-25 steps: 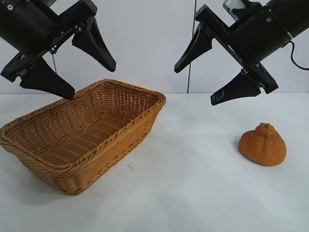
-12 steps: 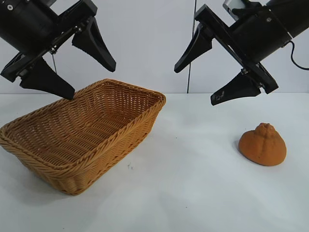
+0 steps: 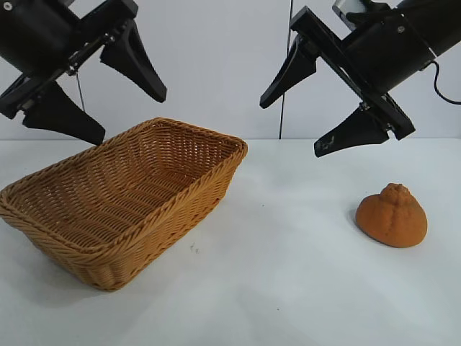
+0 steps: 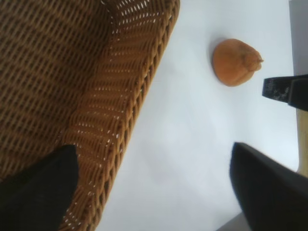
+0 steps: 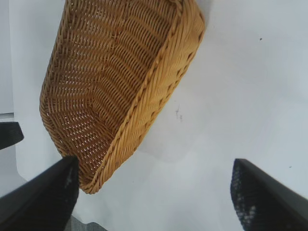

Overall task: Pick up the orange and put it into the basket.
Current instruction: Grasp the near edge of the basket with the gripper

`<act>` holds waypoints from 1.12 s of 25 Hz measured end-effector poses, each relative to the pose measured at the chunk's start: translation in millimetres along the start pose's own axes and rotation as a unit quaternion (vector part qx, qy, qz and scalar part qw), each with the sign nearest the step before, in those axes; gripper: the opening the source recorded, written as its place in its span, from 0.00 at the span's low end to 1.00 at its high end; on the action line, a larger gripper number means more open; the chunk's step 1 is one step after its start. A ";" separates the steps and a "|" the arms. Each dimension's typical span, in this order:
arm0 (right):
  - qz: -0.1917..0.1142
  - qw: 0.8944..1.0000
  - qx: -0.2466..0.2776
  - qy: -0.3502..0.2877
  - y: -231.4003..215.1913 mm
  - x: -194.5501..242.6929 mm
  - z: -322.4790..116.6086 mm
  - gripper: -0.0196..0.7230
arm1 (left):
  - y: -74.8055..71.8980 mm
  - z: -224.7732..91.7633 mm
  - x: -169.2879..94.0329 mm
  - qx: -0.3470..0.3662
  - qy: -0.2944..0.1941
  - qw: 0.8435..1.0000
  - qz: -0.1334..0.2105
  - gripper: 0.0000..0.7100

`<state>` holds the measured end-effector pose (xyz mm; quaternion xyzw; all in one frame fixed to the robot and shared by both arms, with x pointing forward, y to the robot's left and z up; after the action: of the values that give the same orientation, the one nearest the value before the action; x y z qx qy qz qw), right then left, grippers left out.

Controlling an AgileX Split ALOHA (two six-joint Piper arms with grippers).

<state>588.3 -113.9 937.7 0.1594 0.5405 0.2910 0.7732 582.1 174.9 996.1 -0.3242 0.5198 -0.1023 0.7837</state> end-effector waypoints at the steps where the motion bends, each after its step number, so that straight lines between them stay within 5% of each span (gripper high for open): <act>1: 0.000 1.000 0.000 0.000 0.0 0.0 0.0 0.82 | 3.3 -1.1 -5.7 -0.004 -0.003 1.000 0.014 0.86; 10: 0.000 1.000 0.000 0.000 0.0 0.0 0.0 0.82 | 49.8 -18.2 -16.4 -0.187 -0.017 0.974 0.124 0.86; 18: 0.000 1.000 0.000 0.000 -0.1 0.0 -0.1 0.82 | 77.1 -36.2 -0.9 -0.269 -0.021 0.952 0.146 0.86; 25: 0.000 1.000 0.000 0.000 -0.1 0.0 -0.1 0.82 | 54.7 -41.5 15.9 -0.269 -0.043 0.955 0.117 0.86; 28: 0.000 1.000 0.000 0.000 -0.1 0.0 -0.1 0.82 | 63.8 -40.4 25.6 -0.276 -0.048 0.950 0.138 0.86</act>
<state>588.3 -114.0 937.6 0.1589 0.5406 0.2909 0.7732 546.4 195.0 927.7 -0.4572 0.5290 0.1704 0.6944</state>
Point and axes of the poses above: a point on each arm's last joint axis where the gripper is mounted, x pointing out along that axis toward the gripper, y along the wrist's bending axis when the last joint is at zero, z = x × y, the point moved 9 cm from there along x, pointing out along that axis toward the gripper, and after that the axes turned 10 degrees about -x, right-handed, at the moved point
